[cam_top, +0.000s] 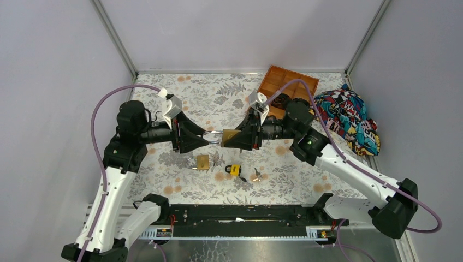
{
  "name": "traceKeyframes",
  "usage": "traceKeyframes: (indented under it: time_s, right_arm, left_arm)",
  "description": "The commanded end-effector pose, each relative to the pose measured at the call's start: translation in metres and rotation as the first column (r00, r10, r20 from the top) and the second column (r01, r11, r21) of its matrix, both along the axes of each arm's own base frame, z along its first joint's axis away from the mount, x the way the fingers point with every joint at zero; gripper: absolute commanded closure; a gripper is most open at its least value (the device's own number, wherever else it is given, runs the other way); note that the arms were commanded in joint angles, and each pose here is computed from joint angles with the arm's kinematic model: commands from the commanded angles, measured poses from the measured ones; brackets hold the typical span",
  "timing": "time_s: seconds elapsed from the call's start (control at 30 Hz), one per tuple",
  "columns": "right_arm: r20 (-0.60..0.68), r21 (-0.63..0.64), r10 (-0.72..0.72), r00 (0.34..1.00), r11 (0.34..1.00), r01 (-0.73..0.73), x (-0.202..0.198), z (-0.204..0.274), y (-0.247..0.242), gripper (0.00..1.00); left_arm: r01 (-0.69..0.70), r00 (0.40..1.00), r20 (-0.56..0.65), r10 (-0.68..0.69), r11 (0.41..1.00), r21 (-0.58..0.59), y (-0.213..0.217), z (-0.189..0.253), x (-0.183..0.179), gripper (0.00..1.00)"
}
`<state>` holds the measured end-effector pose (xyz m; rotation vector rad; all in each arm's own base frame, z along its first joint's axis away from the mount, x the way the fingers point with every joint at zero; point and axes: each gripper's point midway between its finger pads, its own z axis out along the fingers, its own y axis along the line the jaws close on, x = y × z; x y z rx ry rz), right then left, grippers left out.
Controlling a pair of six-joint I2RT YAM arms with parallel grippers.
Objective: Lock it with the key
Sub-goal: Lock the lock.
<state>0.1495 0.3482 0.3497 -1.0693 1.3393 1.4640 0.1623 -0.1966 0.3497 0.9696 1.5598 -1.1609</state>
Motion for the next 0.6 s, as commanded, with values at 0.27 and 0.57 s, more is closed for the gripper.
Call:
traceKeyframes:
  time_s: [0.27,0.57]
  right_arm:
    - [0.131,0.062,0.011,0.991,0.998,-0.019,-0.004,0.039,-0.003,1.0]
    - [0.093,0.133,0.041,0.995,0.99,-0.053,-0.013,0.05,0.001,1.0]
  left_arm:
    - [0.092,0.995,-0.017,-0.094,0.993,-0.079,-0.02,0.006,-0.022,0.81]
    - [0.104,0.994,0.031,-0.101,0.982,-0.157,-0.041,0.015,-0.029,1.0]
